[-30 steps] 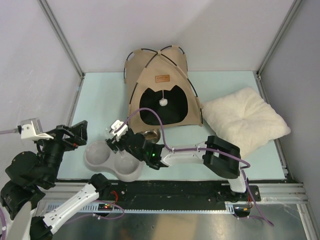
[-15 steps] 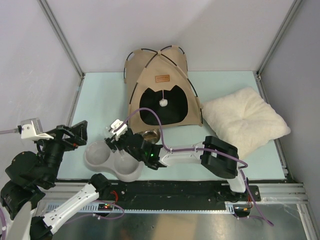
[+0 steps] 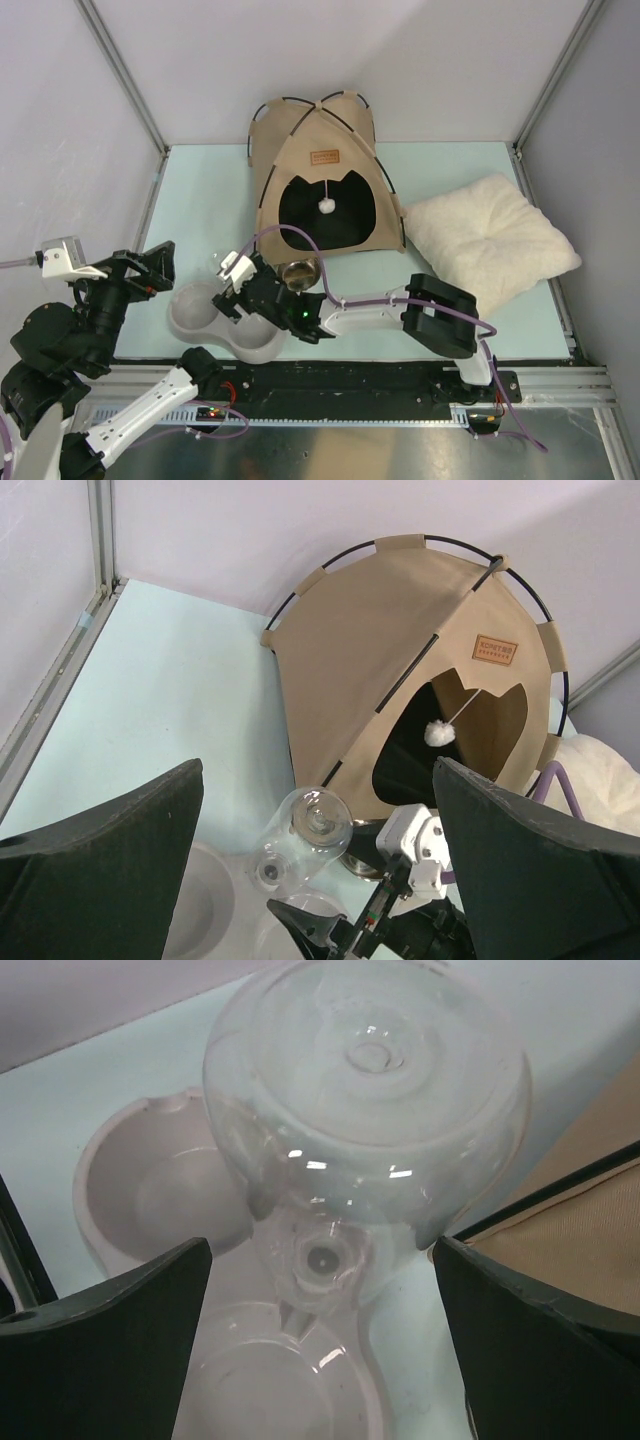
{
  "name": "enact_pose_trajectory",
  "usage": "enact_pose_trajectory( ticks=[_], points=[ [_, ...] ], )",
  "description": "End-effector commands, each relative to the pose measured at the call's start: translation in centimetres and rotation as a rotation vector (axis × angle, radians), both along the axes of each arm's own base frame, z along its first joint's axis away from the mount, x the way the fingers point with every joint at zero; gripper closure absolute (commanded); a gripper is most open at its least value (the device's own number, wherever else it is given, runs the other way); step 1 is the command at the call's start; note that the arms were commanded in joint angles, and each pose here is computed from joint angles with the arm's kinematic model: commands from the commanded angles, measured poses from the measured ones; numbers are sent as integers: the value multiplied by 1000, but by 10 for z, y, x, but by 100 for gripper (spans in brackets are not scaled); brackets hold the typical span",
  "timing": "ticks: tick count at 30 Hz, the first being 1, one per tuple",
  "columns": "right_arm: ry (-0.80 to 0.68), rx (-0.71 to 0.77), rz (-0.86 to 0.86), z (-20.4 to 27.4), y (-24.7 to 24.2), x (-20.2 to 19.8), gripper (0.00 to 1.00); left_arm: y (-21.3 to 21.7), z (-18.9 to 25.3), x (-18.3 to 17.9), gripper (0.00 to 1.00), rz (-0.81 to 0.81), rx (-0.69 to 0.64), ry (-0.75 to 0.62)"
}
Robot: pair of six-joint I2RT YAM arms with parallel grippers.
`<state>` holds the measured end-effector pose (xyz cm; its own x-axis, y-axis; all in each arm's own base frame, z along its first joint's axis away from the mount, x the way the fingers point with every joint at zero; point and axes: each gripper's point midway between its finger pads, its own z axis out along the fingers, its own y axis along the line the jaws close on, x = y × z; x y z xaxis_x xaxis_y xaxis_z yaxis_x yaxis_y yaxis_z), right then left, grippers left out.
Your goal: Set up the pet tent
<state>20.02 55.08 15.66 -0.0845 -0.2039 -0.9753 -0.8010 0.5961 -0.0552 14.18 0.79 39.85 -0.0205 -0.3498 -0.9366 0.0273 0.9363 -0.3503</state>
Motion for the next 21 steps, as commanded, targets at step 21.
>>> enact_pose_trajectory(
  ticks=[21],
  points=[
    [331,35,-274,5,-149,13,24,-20,-17,22,0,0,37,77]
  ],
)
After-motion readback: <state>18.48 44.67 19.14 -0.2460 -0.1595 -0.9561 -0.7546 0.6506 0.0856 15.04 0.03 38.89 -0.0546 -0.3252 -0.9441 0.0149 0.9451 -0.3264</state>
